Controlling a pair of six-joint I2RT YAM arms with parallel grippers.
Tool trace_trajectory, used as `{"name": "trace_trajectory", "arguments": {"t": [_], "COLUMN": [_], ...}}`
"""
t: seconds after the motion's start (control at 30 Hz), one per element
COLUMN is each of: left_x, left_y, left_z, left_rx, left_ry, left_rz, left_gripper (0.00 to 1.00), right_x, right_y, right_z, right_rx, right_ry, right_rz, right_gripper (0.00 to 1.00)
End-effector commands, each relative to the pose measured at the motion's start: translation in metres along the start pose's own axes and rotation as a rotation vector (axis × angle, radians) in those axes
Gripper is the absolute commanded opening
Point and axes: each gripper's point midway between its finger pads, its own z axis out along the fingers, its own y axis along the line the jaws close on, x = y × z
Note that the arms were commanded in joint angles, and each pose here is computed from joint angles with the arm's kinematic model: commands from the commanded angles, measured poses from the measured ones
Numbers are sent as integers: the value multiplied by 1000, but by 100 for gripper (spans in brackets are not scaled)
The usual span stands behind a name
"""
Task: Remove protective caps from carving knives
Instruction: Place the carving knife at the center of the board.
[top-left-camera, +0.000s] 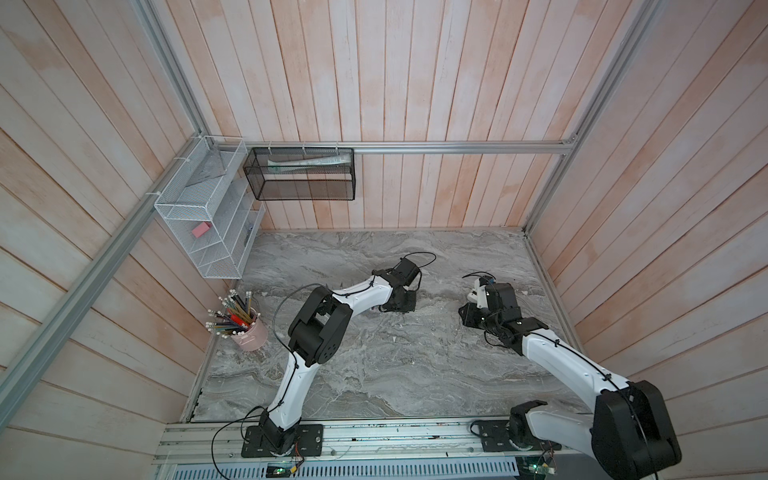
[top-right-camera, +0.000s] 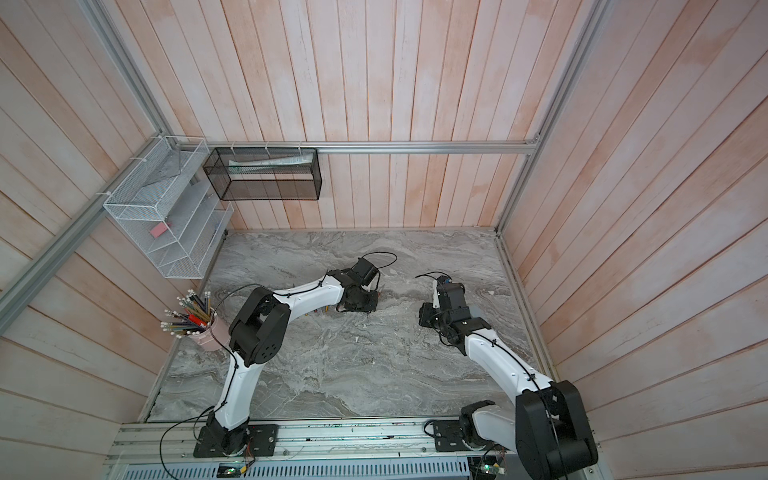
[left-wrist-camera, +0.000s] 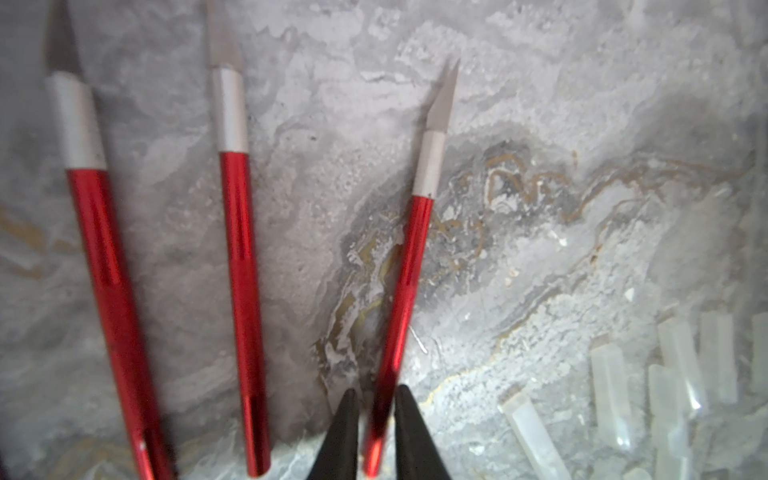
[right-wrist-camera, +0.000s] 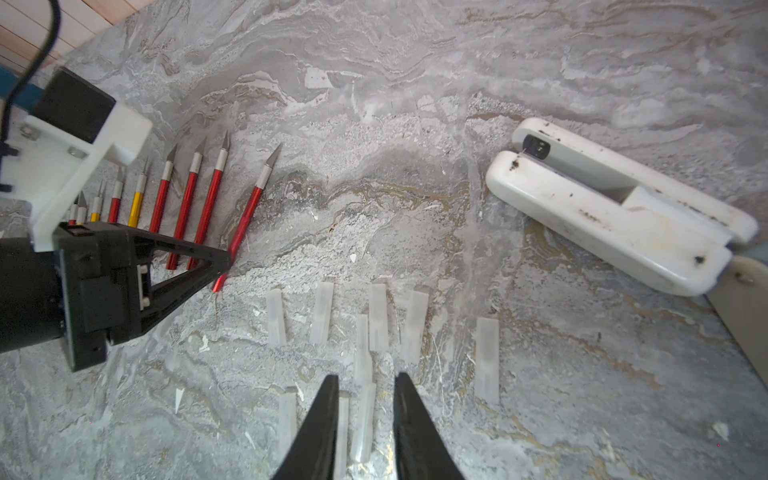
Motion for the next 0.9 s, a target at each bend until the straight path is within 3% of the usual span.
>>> {"name": "trace_trajectory", "arguments": {"t": [0.0, 0.4, 0.53, 0.87], "left_x": [29, 25, 21, 15], "left_y": [18, 15, 14, 13], "left_z": [27, 23, 18, 10], "left_rx": [-58, -49, -47, -54], "left_ry": [90, 80, 66, 46], "left_rz": [-1, 0, 4, 15], "left_gripper": [9, 9, 18, 21], "right_x": [5, 4, 4, 0], "right_y": [-4, -5, -5, -5], "right_z": [0, -1, -1, -2], "right_rx": [-2, -3, -1, 1], "right_ry": [4, 2, 1, -8], "right_rz": [10, 15, 18, 20], "right_gripper": [26, 26, 27, 31]}}
